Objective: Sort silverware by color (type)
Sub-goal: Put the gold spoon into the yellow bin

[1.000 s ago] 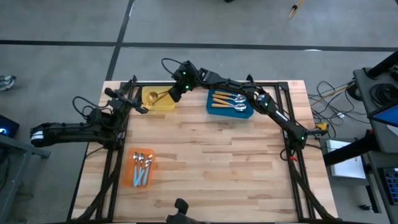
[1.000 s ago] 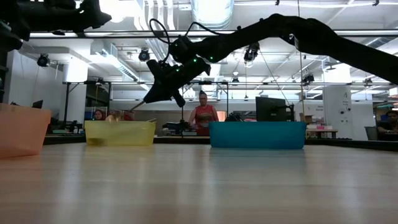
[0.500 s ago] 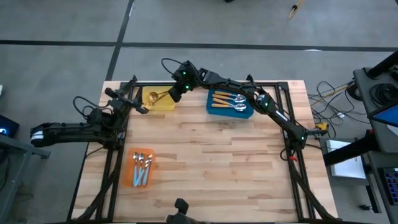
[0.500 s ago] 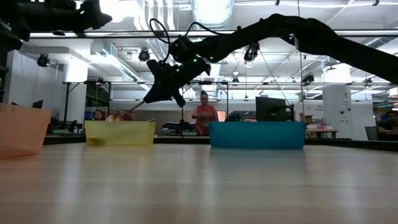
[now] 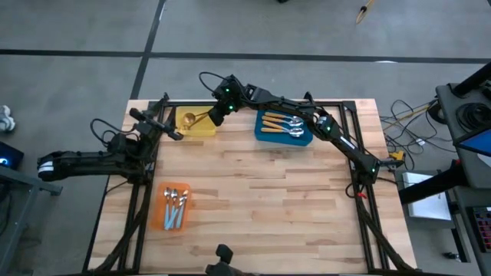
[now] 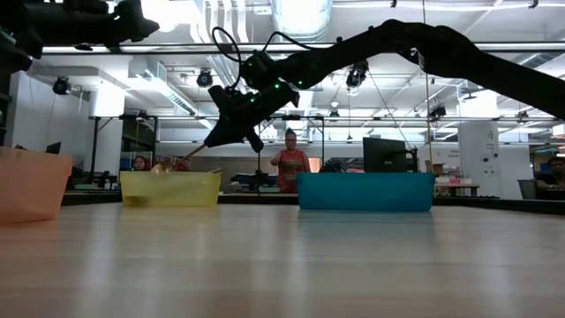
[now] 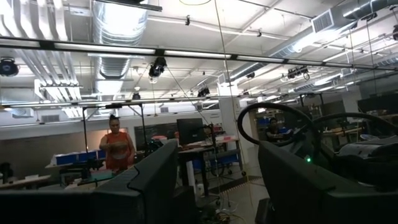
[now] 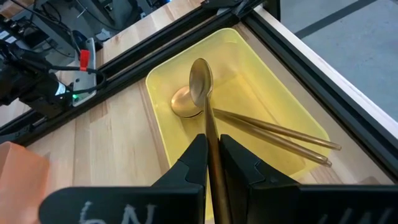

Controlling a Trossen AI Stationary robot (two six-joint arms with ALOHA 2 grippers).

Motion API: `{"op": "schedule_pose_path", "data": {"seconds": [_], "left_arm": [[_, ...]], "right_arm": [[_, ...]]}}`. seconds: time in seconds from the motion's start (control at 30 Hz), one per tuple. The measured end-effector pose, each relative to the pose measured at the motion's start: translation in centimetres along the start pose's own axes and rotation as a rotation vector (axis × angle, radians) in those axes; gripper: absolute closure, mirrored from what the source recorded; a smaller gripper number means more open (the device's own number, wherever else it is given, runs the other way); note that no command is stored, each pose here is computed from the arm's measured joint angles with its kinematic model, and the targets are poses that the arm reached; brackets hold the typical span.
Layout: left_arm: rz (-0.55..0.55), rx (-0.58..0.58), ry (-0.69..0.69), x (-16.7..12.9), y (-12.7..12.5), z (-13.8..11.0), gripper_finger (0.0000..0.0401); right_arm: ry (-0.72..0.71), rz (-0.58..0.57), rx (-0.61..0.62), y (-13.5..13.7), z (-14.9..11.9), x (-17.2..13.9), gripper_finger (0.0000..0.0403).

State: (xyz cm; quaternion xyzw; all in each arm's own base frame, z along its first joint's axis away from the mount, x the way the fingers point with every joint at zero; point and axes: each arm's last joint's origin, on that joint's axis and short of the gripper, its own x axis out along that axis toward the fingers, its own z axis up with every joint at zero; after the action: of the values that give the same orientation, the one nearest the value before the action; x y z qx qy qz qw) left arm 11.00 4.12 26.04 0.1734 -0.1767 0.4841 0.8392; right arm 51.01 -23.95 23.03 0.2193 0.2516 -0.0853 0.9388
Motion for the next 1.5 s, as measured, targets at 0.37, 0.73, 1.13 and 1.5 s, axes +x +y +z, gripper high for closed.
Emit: {"op": "schedule_pose_path", "data": {"seconds": [0.37, 0.73, 1.13, 1.5], "left_arm": [[-0.001, 0.002, 0.002, 0.0, 0.0, 0.0, 0.0196], [-0.001, 0.002, 0.002, 0.0, 0.0, 0.0, 0.0196], [-0.002, 0.002, 0.002, 0.0, 0.0, 0.0, 0.0196], [-0.001, 0.002, 0.002, 0.0, 0.0, 0.0, 0.0196]], "right_arm": [[0.007, -0.002, -0.003, -0.1, -0.2, 0.1, 0.0389], [0.029, -0.008, 0.007, -0.4, -0.9, 0.4, 0.0389], [0.052, -0.012, 0.023, -0.7, -1.7, 0.8, 0.038], [0.046, -0.029, 0.018, -0.7, -1.6, 0.8, 0.0377]]}}
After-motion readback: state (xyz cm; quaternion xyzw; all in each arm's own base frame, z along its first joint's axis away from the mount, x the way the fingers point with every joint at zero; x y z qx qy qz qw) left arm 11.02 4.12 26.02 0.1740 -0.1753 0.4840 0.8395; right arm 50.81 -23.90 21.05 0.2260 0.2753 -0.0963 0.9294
